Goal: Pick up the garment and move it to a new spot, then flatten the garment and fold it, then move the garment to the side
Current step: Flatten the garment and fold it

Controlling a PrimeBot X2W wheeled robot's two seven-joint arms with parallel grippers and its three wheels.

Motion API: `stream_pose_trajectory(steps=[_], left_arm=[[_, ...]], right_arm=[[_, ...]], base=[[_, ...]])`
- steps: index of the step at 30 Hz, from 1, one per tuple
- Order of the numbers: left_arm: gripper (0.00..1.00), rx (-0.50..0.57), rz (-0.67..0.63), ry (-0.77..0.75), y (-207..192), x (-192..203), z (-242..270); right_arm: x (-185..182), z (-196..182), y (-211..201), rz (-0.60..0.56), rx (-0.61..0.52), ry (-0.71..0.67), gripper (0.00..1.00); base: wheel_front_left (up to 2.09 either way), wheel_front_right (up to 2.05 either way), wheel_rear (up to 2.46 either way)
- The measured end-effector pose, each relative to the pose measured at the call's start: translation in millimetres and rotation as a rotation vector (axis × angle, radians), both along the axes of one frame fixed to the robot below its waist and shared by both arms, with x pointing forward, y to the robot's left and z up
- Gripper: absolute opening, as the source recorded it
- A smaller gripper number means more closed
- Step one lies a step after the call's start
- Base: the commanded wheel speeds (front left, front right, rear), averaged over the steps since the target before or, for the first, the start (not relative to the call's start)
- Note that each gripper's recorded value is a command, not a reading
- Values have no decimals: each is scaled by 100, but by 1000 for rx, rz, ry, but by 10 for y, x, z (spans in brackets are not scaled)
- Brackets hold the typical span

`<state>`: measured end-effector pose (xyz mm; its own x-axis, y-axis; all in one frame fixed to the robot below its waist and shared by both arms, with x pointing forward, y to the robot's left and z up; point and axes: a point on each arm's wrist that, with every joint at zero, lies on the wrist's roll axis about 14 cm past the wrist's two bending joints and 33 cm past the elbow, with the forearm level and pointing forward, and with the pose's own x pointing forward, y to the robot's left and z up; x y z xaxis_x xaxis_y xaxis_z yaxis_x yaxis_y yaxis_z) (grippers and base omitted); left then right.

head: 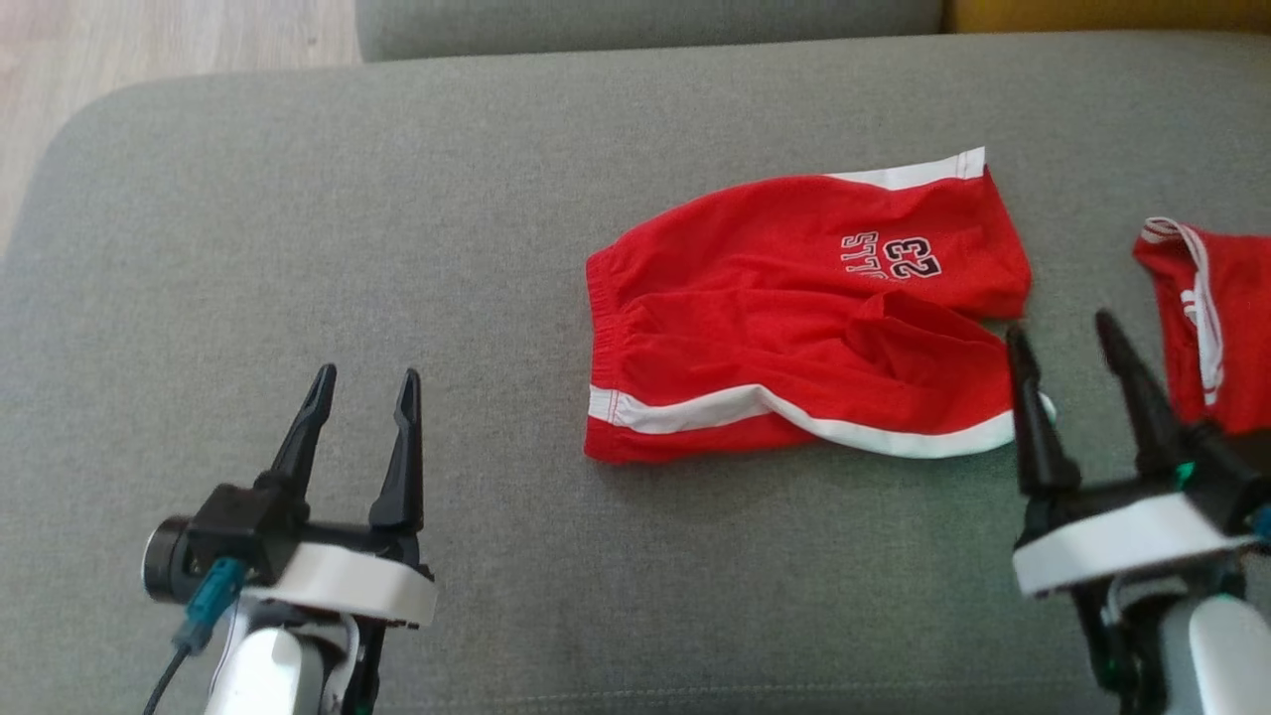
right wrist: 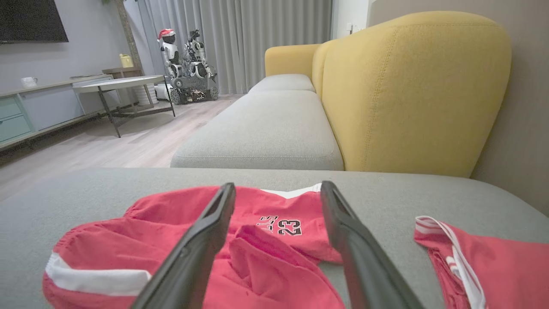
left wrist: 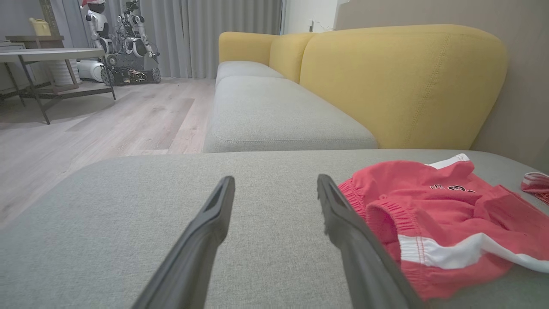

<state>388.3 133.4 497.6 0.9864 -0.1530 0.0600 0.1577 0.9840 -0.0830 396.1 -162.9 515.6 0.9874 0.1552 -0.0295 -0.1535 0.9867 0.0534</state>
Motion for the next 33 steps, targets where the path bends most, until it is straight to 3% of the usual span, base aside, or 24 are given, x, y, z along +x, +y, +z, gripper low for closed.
stream_pose_trajectory(steps=[7,22,33], left_arm=[[100,11,-5,-1,5,-88,9],[100,16,-26,24,-59,-128,-39],[100,-41,-281,121,-754,39,-128]], right_arm=[[-214,-35,79,13,11,34,100],[-243,-46,80,6,20,46,100],[-223,-181,70,0,29,91,100]], base=[[0,0,0],[0,0,0],[0,0,0]])
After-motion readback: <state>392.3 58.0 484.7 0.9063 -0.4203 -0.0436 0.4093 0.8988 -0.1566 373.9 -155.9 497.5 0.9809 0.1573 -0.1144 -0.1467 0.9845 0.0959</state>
